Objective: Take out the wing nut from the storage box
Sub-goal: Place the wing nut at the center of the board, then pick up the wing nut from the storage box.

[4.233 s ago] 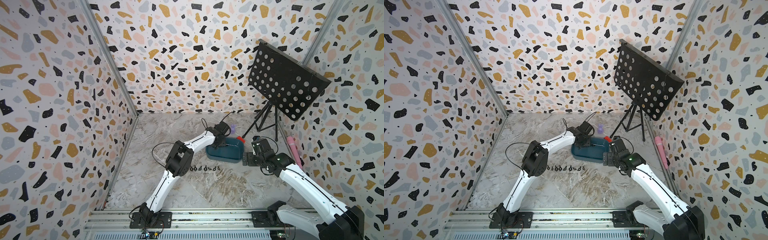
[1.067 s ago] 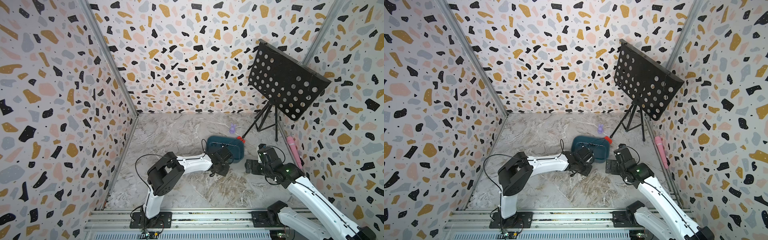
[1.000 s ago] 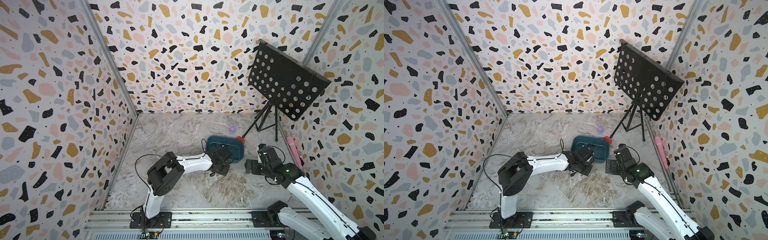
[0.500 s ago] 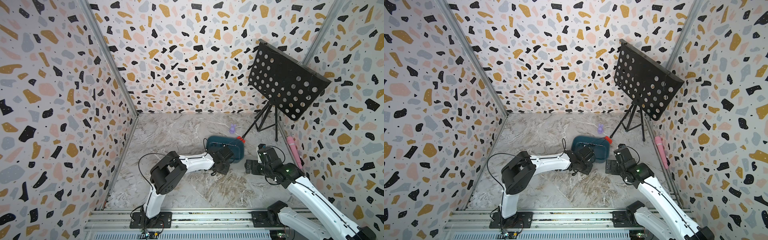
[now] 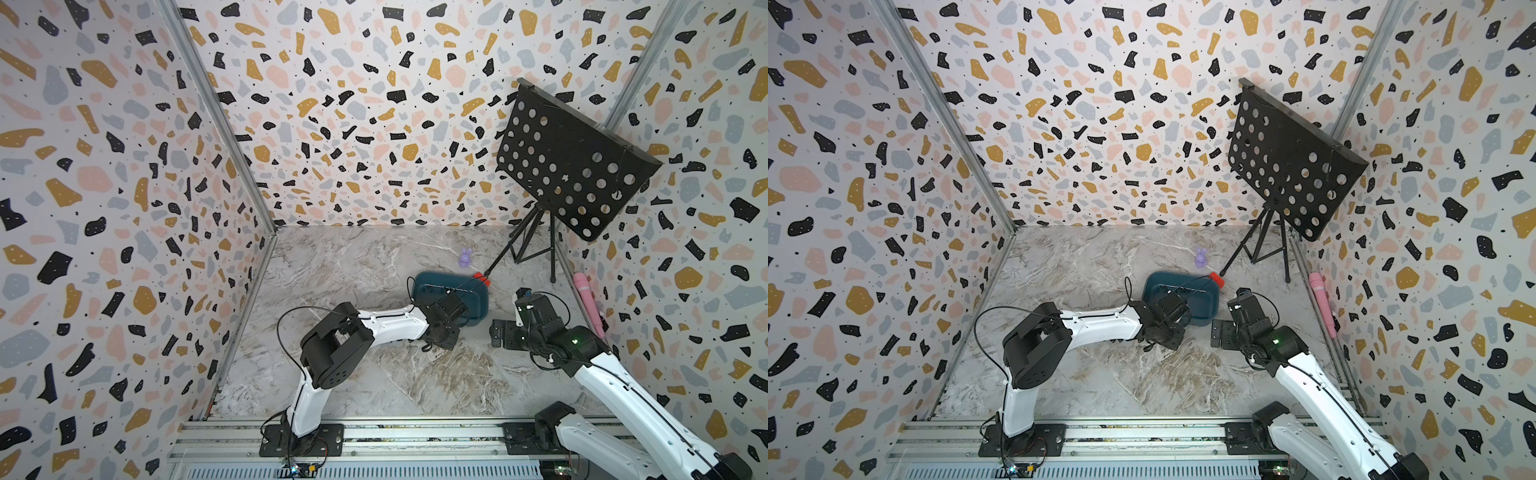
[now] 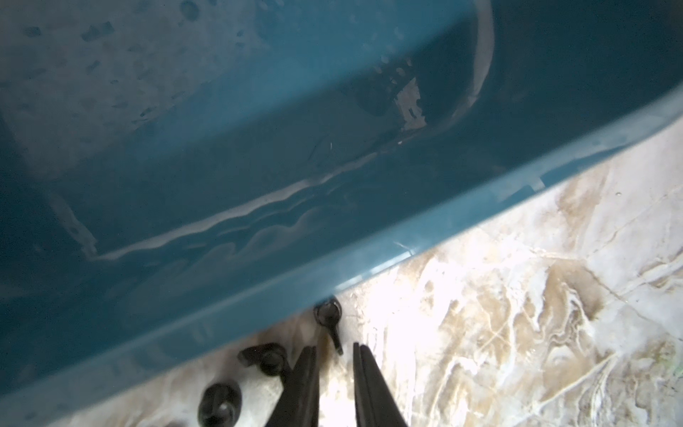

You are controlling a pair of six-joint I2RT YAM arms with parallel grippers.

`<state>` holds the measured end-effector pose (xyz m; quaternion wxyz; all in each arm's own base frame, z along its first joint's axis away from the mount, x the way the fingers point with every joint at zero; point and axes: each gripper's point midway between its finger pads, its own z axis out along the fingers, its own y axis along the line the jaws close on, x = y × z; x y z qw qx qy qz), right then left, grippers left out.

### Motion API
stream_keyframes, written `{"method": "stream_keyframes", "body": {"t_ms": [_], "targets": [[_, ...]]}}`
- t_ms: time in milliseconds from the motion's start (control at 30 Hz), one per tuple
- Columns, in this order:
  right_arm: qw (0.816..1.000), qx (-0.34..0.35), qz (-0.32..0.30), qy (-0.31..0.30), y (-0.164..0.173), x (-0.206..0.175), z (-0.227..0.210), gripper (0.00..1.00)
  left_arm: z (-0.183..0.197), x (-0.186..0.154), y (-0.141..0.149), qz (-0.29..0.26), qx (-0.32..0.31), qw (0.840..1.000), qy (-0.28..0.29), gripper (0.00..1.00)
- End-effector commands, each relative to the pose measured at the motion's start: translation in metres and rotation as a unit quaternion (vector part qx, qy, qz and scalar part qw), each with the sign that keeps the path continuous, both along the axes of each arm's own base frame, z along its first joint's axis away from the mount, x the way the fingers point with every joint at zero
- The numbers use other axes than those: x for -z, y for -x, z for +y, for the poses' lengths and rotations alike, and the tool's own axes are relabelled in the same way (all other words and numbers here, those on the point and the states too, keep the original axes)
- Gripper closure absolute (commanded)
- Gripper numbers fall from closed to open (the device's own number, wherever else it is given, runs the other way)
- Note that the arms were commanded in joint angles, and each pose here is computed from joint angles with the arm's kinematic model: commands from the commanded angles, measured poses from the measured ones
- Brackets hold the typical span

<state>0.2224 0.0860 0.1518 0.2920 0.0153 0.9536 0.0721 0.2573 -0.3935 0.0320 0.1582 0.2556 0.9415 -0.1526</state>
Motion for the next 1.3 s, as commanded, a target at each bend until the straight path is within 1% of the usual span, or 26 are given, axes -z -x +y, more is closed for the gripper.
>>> {"method": "stream_keyframes", "body": {"t_ms": [0,167,367,433,533,567,600,667,733,800,867,1000,1067,1133,1200,1267], "targets": [[1.0,0.005,-0.001,0.009,0.002,-0.002,-0.005,0.0,-0.009,-0.044,-0.007,-0.027,0.0,0.999,0.035,0.77],[1.0,0.001,-0.012,0.004,-0.004,-0.011,-0.001,0.0,0.001,-0.096,-0.023,-0.062,-0.015,0.996,0.058,0.73],[1.0,-0.017,-0.024,-0.008,-0.022,-0.024,0.013,0.0,0.032,-0.147,-0.049,-0.085,-0.054,0.991,0.092,0.54],[0.999,-0.027,-0.026,-0.009,-0.029,-0.028,0.019,0.0,0.046,-0.157,-0.056,-0.09,-0.068,0.989,0.099,0.43],[0.999,-0.038,-0.027,-0.012,-0.04,-0.031,0.028,0.0,0.065,-0.168,-0.064,-0.087,-0.086,0.987,0.108,0.33],[0.999,-0.043,-0.027,-0.015,-0.044,-0.031,0.032,0.0,0.073,-0.17,-0.067,-0.086,-0.095,0.986,0.111,0.27],[0.998,-0.047,-0.028,-0.018,-0.048,-0.031,0.035,0.0,0.08,-0.172,-0.069,-0.085,-0.102,0.985,0.113,0.26],[0.998,-0.049,-0.025,-0.021,-0.056,-0.03,0.041,0.0,0.095,-0.174,-0.074,-0.084,-0.122,0.982,0.114,0.1],[0.998,-0.057,-0.02,-0.023,-0.064,-0.028,0.048,0.0,0.111,-0.173,-0.079,-0.08,-0.145,0.98,0.113,0.0],[0.998,-0.065,-0.012,-0.025,-0.072,-0.023,0.055,0.0,0.124,-0.173,-0.082,-0.077,-0.161,0.977,0.113,0.0],[0.996,-0.078,-0.008,-0.033,-0.081,-0.021,0.066,0.03,0.138,-0.172,-0.084,-0.077,-0.179,0.975,0.11,0.0],[0.994,-0.098,0.002,-0.041,-0.1,-0.011,0.084,0.13,0.168,-0.173,-0.087,-0.081,-0.219,0.966,0.106,0.0],[0.993,-0.11,0.009,-0.042,-0.11,-0.005,0.094,0.18,0.179,-0.174,-0.088,-0.086,-0.229,0.964,0.105,0.0],[0.991,-0.127,0.015,-0.038,-0.12,0.001,0.106,0.27,0.189,-0.174,-0.089,-0.089,-0.236,0.962,0.103,0.0],[0.989,-0.14,0.02,-0.03,-0.13,0.007,0.116,0.32,0.195,-0.173,-0.09,-0.089,-0.238,0.962,0.1,0.0],[0.988,-0.151,0.026,-0.026,-0.14,0.015,0.125,0.38,0.202,-0.171,-0.09,-0.09,-0.243,0.961,0.095,0.0]]}}
